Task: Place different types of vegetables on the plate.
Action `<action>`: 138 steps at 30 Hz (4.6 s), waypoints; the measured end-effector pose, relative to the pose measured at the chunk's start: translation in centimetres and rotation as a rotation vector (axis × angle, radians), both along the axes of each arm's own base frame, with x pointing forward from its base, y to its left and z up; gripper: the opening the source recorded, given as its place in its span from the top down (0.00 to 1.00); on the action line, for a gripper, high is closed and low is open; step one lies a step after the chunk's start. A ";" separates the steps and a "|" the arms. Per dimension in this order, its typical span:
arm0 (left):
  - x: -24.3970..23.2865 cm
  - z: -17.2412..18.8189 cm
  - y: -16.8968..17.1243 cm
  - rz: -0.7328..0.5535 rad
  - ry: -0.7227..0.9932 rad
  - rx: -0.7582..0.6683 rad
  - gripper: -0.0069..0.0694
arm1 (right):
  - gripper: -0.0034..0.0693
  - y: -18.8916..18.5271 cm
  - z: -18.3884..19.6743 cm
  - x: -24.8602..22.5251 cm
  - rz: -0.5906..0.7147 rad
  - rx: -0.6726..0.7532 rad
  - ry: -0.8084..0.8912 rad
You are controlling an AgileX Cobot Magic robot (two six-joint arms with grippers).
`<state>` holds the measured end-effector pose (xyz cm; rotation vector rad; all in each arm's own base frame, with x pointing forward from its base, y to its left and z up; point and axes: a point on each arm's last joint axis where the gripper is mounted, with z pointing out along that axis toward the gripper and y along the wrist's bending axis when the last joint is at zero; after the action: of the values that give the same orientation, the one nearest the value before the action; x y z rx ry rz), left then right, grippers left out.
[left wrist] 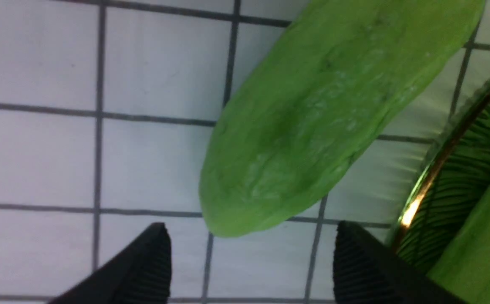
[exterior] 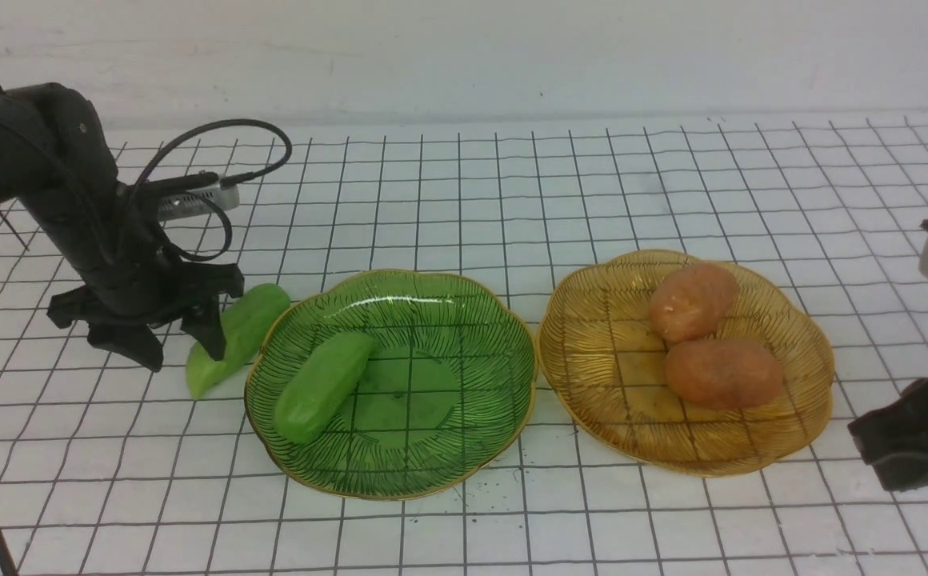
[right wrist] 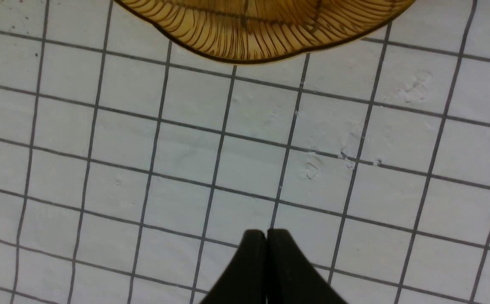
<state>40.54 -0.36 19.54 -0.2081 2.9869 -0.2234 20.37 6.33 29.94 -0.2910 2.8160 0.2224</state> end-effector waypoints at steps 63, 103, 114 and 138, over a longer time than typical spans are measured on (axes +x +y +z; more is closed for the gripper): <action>-2.0 3.1 -11.9 -0.347 0.066 -0.104 0.22 | 0.97 -2.8 3.3 -9.4 0.000 0.037 -0.303; -2.3 9.6 -12.1 -0.470 -0.142 -0.122 0.92 | 0.97 -4.4 -4.5 -12.8 -0.058 0.192 -1.171; -3.7 12.7 -11.5 -0.485 -0.220 -0.090 0.92 | 0.97 -5.6 -9.7 -14.8 -0.165 0.106 -1.133; -21.8 24.5 -5.6 -0.444 -0.596 0.034 0.92 | 0.97 -5.8 -11.9 -14.9 -0.181 0.051 -1.045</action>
<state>18.73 -5.96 44.06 0.4522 2.3969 -0.2292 5.45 0.48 18.05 -0.0863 1.7820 0.0621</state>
